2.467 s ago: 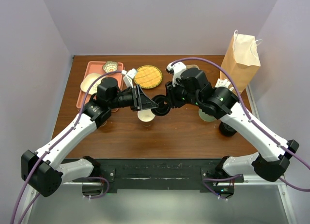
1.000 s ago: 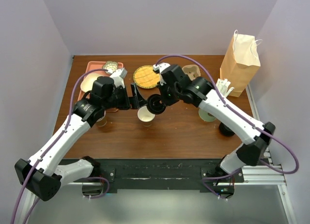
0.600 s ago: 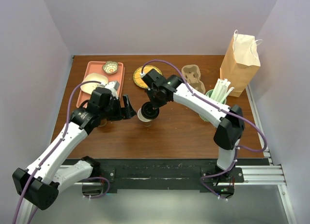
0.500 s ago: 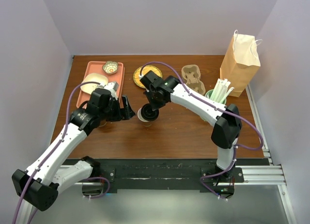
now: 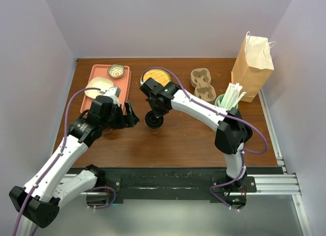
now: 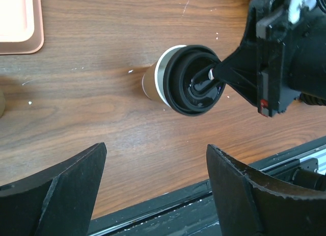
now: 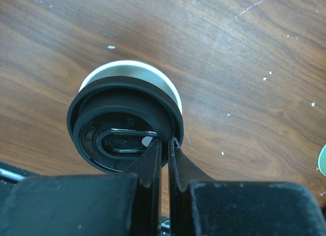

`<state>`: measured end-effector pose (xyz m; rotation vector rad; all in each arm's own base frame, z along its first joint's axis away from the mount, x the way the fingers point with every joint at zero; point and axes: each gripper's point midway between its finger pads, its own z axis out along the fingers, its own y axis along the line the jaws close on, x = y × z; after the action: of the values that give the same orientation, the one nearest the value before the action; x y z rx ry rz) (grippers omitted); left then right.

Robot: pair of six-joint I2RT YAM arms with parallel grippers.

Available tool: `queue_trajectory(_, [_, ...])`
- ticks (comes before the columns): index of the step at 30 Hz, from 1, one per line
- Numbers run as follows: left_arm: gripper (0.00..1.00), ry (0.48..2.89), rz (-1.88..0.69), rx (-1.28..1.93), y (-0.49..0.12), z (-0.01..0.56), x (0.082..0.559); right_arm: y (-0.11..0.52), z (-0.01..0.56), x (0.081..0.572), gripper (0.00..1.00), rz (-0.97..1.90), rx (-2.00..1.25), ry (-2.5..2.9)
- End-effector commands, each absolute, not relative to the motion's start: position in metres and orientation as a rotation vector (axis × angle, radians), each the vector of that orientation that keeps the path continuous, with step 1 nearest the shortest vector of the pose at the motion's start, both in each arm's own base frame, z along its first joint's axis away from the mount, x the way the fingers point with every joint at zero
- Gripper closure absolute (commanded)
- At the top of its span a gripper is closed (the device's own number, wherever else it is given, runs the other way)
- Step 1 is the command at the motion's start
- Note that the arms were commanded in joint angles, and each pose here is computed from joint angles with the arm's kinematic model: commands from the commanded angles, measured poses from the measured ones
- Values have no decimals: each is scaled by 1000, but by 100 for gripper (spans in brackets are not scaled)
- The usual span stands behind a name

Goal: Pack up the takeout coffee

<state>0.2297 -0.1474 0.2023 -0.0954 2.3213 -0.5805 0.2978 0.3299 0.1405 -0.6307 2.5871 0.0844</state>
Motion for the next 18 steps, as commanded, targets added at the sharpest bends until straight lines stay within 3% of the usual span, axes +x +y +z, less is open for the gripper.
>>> queue_trajectory(1, [16, 2307, -568, -120, -143, 202, 231, 334, 148, 308, 100, 62, -593, 2564])
queue_trajectory(12, [17, 2312, -563, -102, -145, 200, 234, 328, 136, 310, 99, -21, -598, 2593])
queue_trajectory(18, [17, 2318, -574, -94, -148, 198, 237, 332, 158, 311, 74, 36, -566, 2562])
